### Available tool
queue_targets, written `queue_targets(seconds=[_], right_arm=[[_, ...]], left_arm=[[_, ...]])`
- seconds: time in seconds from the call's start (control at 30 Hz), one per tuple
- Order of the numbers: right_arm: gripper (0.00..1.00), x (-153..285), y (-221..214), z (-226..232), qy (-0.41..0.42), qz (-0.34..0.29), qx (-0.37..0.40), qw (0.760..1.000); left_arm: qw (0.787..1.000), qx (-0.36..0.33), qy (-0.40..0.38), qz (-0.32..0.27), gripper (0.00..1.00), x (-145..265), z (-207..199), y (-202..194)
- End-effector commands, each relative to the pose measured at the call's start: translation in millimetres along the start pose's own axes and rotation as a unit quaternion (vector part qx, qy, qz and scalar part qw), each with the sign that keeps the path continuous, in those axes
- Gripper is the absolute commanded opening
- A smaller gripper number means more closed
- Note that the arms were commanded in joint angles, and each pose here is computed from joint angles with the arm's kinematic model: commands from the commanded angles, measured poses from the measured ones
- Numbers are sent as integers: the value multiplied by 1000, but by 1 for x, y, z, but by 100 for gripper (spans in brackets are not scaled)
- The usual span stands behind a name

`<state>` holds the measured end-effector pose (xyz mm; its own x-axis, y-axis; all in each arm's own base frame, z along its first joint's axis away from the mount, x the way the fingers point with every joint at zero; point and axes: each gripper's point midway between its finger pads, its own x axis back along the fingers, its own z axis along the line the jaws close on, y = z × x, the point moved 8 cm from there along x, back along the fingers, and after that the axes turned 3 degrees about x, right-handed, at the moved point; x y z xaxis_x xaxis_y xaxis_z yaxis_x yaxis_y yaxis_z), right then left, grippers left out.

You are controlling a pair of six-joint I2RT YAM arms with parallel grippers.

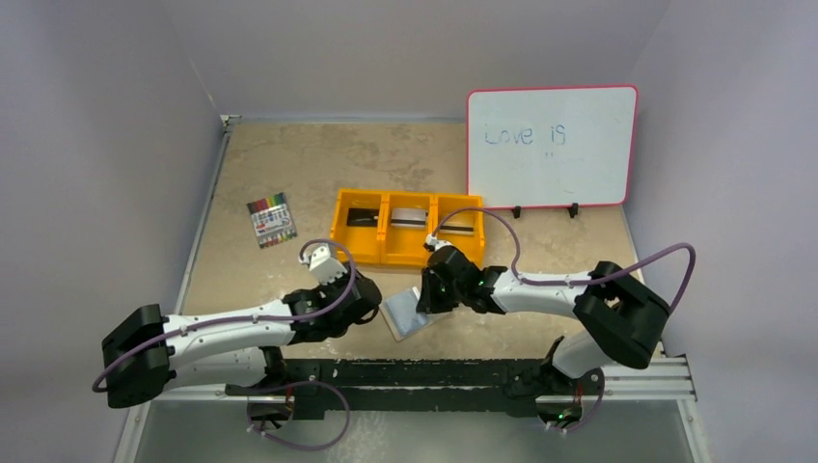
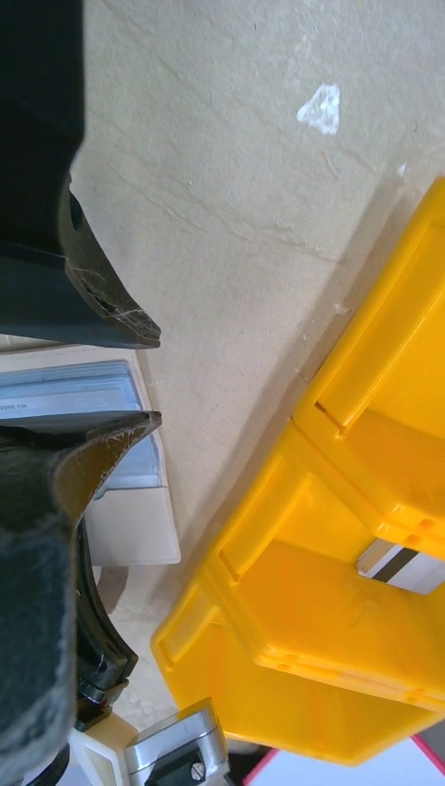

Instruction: Take the credit cards out of the card holder

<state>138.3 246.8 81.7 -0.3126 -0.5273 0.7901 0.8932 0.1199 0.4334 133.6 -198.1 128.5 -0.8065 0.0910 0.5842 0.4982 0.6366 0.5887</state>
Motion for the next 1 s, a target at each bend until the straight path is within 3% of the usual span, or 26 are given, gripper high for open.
queue_targets(seconds=[0.0,0.1,0.33,0.43,0.57,0.67,0.97], right_arm=[[10,-4,1,-1,-35,-4,-15,999],[1,-3,5,5,-19,-16,-21,999],[0,4,6,12,5,-17,-79,997],[0,7,13,14,38,-23,-85,995],[0,10,21,2,86,-22,-113,990],[0,14,23,-6,134,-24,-139,981],[0,12,22,-9,153,-17,-159,975]], left_arm=[[999,35,-5,-36,31,2,10,11],[999,37,-7,-36,31,3,11,12],[999,17,-36,-16,33,3,-5,7],[997,23,-76,10,37,4,-23,4],[981,63,-157,89,41,-4,-48,7],[978,74,-163,108,41,-10,-50,8],[962,70,-201,173,43,-16,-59,-15]])
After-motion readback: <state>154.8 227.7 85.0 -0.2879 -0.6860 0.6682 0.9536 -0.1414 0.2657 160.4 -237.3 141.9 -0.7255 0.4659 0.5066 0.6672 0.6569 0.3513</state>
